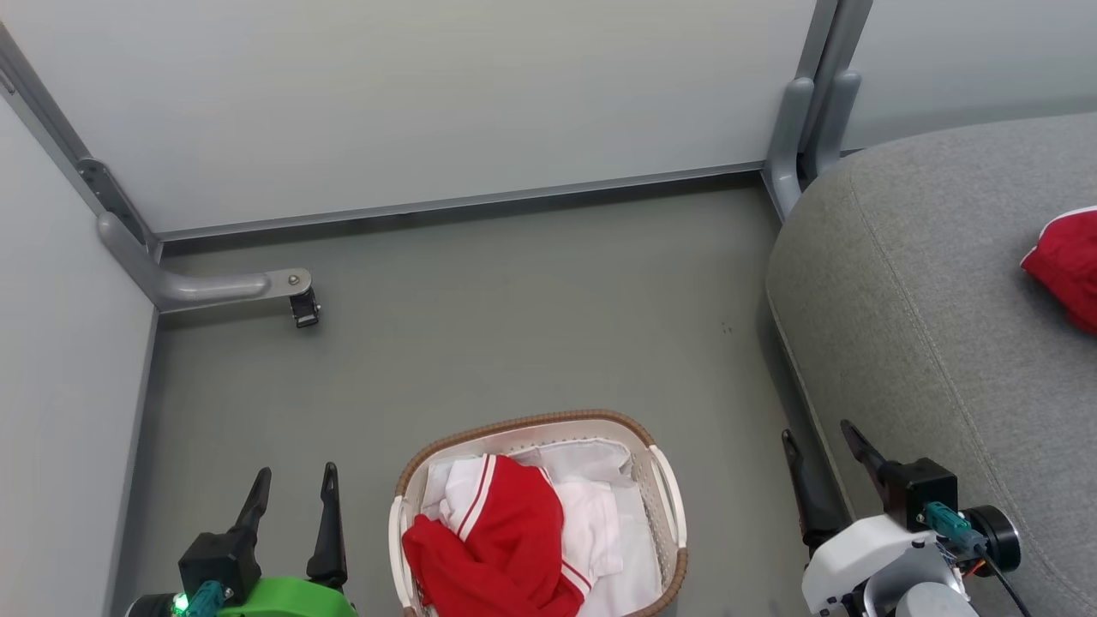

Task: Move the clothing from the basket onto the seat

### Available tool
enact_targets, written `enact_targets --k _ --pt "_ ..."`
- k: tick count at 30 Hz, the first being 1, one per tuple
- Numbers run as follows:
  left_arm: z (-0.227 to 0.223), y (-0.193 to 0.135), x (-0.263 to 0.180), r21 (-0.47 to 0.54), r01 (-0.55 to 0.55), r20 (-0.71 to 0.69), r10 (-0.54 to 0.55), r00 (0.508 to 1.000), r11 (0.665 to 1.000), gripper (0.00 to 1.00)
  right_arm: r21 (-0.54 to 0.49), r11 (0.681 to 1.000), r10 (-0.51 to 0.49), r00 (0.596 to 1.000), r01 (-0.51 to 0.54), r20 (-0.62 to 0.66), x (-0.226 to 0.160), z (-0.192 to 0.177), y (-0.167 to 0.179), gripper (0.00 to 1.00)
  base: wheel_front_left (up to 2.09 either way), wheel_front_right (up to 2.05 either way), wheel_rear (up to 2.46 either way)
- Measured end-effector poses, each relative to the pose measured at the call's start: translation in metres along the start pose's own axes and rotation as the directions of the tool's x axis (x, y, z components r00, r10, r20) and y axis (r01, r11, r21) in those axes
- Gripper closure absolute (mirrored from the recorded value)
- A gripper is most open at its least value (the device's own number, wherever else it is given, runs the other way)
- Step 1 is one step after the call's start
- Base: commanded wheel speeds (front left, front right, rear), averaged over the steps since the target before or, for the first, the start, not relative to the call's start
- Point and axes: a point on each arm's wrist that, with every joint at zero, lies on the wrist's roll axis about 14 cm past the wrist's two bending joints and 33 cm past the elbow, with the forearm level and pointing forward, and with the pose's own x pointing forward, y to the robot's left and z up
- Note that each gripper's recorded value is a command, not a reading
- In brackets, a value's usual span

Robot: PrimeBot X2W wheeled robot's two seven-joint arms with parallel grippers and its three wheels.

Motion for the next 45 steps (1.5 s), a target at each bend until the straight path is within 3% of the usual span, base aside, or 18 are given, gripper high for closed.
enact_targets --k 14,22,28,39,45 --pt "-0.034 -0.026 0.033 -0.040 0.081 -0.104 -0.085 0.991 0.996 0.00 0.008 1.000 0.012 1.000 -0.012 -0.013 0.029 -0.004 -0.001 0.00 0.00 0.00 0.00" --pt "-0.068 -0.061 0.063 -0.057 0.195 -0.198 -0.203 0.959 0.979 0.00 0.001 1.000 0.026 1.000 -0.026 -0.008 0.056 -0.004 -0.002 0.00 0.00 0.00 0.00" --pt "-0.097 -0.084 0.088 -0.050 0.292 -0.263 -0.294 0.919 0.955 0.00 0.005 1.000 0.031 0.999 -0.031 -0.017 0.079 -0.012 -0.006 0.00 0.00 0.00 0.00" --pt "-0.176 -0.074 0.116 -0.021 0.337 -0.446 -0.310 0.839 0.941 0.00 0.034 0.999 0.008 0.996 -0.005 -0.093 0.098 -0.051 -0.020 0.00 0.00 0.00 0.00" --pt "-0.224 -0.069 0.116 0.010 0.381 -0.569 -0.308 0.762 0.925 0.00 0.036 0.999 -0.003 0.989 0.008 -0.150 0.102 -0.076 -0.027 0.00 0.00 0.00 0.00"
